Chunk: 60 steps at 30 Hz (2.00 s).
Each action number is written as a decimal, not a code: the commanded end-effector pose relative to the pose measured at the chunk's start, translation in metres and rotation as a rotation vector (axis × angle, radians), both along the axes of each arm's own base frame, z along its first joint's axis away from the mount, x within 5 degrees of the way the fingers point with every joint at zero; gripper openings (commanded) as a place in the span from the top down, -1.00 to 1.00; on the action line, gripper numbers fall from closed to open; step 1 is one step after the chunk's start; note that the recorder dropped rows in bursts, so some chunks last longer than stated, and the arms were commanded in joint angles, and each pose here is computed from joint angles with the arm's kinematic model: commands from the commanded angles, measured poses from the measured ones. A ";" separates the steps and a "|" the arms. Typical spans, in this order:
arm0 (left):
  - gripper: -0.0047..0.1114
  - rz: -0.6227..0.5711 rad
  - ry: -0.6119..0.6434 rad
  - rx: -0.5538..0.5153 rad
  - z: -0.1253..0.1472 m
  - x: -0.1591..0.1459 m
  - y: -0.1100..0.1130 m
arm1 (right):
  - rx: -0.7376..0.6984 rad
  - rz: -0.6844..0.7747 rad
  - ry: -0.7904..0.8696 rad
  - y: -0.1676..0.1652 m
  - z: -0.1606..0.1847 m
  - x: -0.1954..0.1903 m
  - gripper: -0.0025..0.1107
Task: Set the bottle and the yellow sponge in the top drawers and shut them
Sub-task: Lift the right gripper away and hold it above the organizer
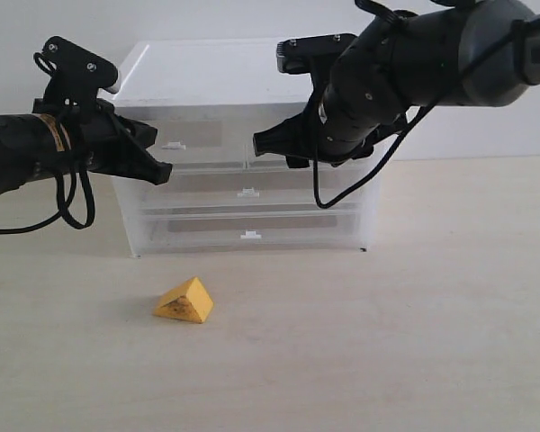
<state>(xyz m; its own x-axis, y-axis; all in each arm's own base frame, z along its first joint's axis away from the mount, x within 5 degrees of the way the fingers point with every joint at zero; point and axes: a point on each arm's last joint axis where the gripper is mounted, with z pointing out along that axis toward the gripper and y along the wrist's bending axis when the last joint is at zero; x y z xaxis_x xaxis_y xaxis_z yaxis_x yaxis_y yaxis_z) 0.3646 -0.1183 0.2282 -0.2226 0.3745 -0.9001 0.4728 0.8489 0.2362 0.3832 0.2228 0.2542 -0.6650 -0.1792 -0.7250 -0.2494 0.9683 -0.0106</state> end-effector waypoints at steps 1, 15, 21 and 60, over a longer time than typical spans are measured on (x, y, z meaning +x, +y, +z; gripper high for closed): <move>0.85 0.007 -0.019 -0.013 0.007 0.000 0.001 | -0.011 0.019 0.008 -0.010 0.020 -0.005 0.07; 0.85 0.016 -0.007 -0.028 0.006 0.000 0.001 | -0.067 0.104 0.157 -0.024 0.052 -0.040 0.47; 0.85 0.020 0.003 -0.024 0.005 0.000 0.002 | -0.026 0.187 0.121 -0.016 0.054 -0.039 0.96; 0.85 -0.238 -0.184 0.303 0.005 -0.052 -0.013 | 0.118 0.300 0.033 0.012 0.031 -0.019 0.96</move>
<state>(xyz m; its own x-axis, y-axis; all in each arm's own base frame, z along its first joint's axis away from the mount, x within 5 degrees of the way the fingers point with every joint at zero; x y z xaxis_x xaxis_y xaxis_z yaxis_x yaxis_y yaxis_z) 0.3121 -0.1272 0.2236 0.0947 0.7835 -0.6141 0.6196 0.4365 0.6524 0.3631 0.2358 0.2809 -0.6350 -0.2820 -0.7192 -0.5141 0.8492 0.1210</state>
